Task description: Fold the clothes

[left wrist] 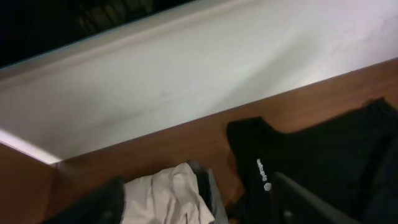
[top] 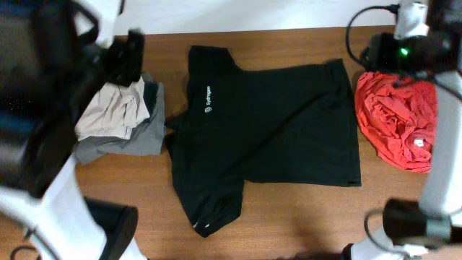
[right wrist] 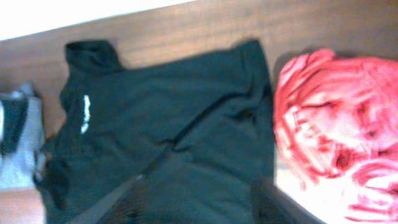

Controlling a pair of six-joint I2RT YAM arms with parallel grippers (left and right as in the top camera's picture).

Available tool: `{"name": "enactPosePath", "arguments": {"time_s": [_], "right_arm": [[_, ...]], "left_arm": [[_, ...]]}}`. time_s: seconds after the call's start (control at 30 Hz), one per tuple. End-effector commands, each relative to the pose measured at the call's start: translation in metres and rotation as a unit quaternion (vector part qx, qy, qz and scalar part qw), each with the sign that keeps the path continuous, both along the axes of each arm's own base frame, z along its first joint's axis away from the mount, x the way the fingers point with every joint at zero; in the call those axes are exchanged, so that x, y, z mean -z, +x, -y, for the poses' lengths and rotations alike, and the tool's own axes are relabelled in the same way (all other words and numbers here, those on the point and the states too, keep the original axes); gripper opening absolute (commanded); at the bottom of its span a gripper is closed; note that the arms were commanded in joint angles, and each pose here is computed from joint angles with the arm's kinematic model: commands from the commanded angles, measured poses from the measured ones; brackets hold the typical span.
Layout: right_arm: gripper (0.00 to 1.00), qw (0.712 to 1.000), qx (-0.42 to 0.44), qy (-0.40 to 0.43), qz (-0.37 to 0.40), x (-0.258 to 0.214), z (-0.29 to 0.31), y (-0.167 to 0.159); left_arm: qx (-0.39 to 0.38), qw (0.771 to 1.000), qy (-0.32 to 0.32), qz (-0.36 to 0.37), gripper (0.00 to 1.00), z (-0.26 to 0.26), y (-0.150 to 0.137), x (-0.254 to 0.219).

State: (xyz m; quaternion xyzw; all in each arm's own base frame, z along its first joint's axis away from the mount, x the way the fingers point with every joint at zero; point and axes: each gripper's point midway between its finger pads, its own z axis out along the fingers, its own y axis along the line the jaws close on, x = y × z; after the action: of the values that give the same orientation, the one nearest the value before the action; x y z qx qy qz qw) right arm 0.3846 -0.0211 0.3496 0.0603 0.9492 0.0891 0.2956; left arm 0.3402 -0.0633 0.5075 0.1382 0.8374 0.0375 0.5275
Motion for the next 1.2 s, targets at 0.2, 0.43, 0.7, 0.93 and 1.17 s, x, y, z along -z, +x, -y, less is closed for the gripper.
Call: {"name": "enactPosePath", "arguments": {"time_s": [0.2,0.43,0.7,0.93,1.17], "right_arm": [[0.7,0.999,0.024,0.013,-0.029,-0.019,-0.009,-0.068],[0.7,0.988,0.041,0.038,-0.141,0.042,-0.013,-0.079],[0.68,0.957,0.039,0.064,-0.28,0.135,-0.021,-0.102],[0.69,0.935,0.036,0.082,-0.344,0.179,-0.029,-0.128],[0.73,0.928,0.048,0.086,-0.358,0.219,-0.031,-0.146]], "left_arm": [[-0.019,0.991,0.018,-0.133,0.78,0.001,0.032,0.073],[-0.026,0.939,0.052,-0.338,0.61,0.006,0.048,0.206],[-0.073,0.874,0.029,-0.479,0.48,0.001,0.025,0.314],[-0.054,0.827,-0.033,-0.558,0.44,0.008,-0.01,0.354],[-0.017,0.807,-0.091,-0.584,0.43,0.026,-0.064,0.397]]}}
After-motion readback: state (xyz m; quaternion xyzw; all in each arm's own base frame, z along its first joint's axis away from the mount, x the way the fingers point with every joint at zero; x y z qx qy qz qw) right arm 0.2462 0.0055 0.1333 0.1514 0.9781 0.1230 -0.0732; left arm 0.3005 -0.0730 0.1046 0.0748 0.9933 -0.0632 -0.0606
